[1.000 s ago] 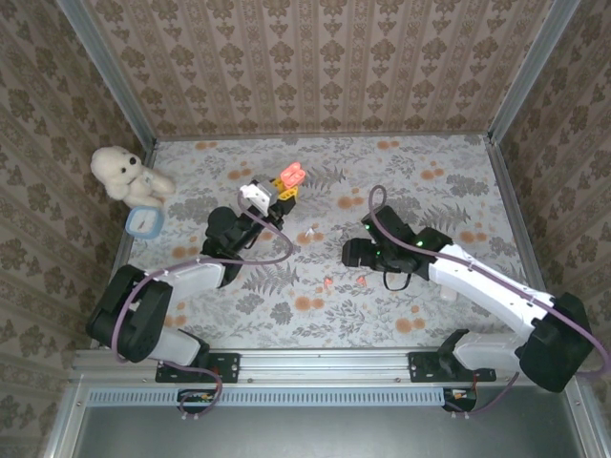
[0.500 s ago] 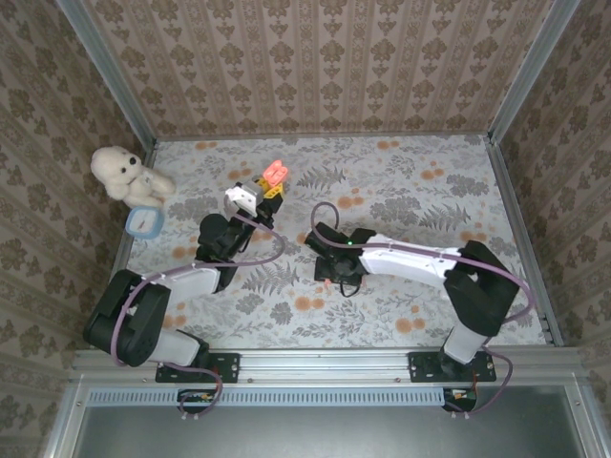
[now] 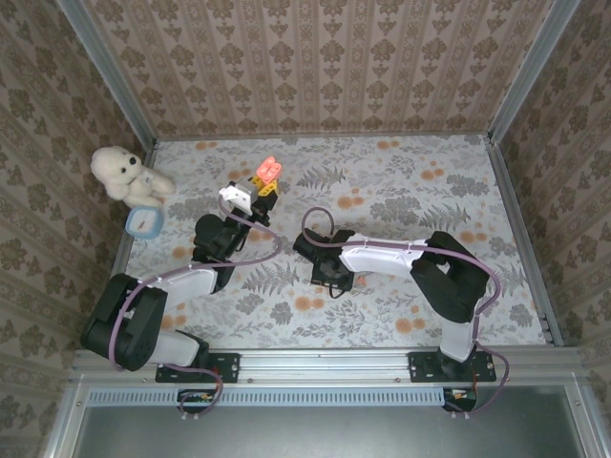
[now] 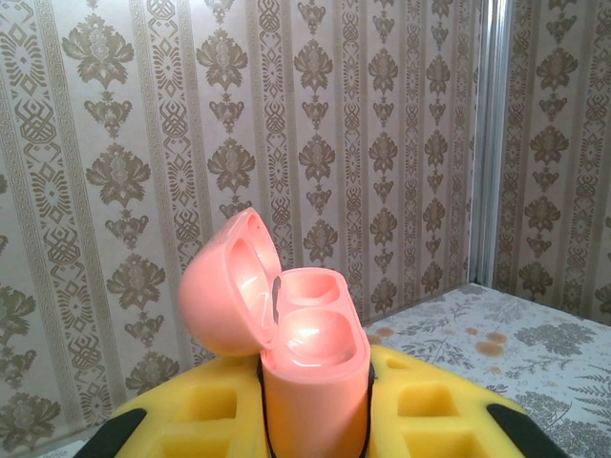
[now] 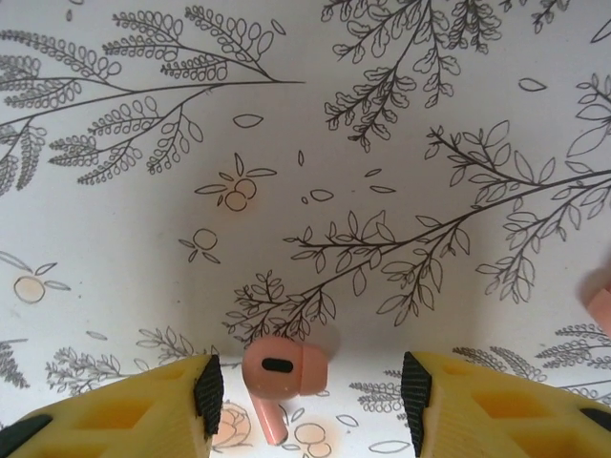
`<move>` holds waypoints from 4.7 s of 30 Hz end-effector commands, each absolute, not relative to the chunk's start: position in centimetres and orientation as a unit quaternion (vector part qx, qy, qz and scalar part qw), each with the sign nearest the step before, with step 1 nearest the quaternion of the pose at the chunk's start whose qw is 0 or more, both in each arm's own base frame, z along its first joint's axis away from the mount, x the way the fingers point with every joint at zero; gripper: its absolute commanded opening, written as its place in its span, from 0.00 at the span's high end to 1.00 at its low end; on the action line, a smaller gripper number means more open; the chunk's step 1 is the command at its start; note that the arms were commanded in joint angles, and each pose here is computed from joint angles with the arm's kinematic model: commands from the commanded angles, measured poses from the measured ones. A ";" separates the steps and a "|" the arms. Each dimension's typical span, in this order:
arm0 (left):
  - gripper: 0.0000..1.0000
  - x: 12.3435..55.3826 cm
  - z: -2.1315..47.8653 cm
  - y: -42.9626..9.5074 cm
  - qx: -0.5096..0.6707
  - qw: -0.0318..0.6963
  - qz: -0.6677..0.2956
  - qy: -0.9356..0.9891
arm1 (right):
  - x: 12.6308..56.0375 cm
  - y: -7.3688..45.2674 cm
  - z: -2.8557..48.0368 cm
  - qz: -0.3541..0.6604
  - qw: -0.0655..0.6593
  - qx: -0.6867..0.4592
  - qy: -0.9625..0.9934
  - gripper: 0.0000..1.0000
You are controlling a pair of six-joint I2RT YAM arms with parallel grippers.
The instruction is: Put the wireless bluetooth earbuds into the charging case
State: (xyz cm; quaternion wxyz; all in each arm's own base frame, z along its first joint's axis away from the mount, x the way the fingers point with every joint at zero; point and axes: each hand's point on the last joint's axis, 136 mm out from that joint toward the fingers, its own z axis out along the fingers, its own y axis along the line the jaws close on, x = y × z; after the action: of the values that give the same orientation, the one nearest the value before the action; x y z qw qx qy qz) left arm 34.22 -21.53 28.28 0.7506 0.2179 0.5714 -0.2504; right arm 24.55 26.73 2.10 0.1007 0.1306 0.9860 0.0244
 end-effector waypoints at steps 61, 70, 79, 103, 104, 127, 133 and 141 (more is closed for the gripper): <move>1.00 31.6 31.0 -23.6 0.263 0.744 -0.328 0.519 | 30.9 25.1 19.9 0.158 0.365 0.135 0.908 0.76; 1.00 30.1 32.2 -26.1 0.304 0.723 -0.378 0.493 | 32.9 24.3 33.3 0.241 0.497 0.094 0.828 0.76; 1.00 29.3 33.2 -28.8 0.327 0.709 -0.391 0.487 | 33.4 26.0 40.4 0.300 0.577 0.032 0.759 0.76; 1.00 29.2 35.3 -30.0 0.318 0.701 -0.405 0.494 | 33.9 29.7 40.1 0.371 0.619 -0.022 0.692 0.78; 1.00 29.2 35.2 -30.0 0.318 0.700 -0.405 0.495 | 34.0 29.8 39.9 0.371 0.618 -0.022 0.693 0.78; 1.00 28.8 35.9 -30.1 0.319 0.699 -0.410 0.492 | 35.2 29.7 36.9 0.338 0.623 -0.015 0.705 0.79; 1.00 28.5 35.9 -30.1 0.321 0.699 -0.409 0.491 | 35.5 29.4 36.5 0.324 0.627 -0.010 0.708 0.79; 1.00 28.3 36.0 -30.0 0.323 0.699 -0.409 0.489 | 35.9 28.9 36.0 0.313 0.629 -0.006 0.712 0.80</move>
State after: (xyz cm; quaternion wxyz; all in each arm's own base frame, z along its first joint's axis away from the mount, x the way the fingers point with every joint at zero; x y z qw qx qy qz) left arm 29.40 -30.27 32.90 0.6793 0.3241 0.5234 -0.3994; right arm 35.11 29.59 36.66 0.6186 -0.0162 0.7121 0.3317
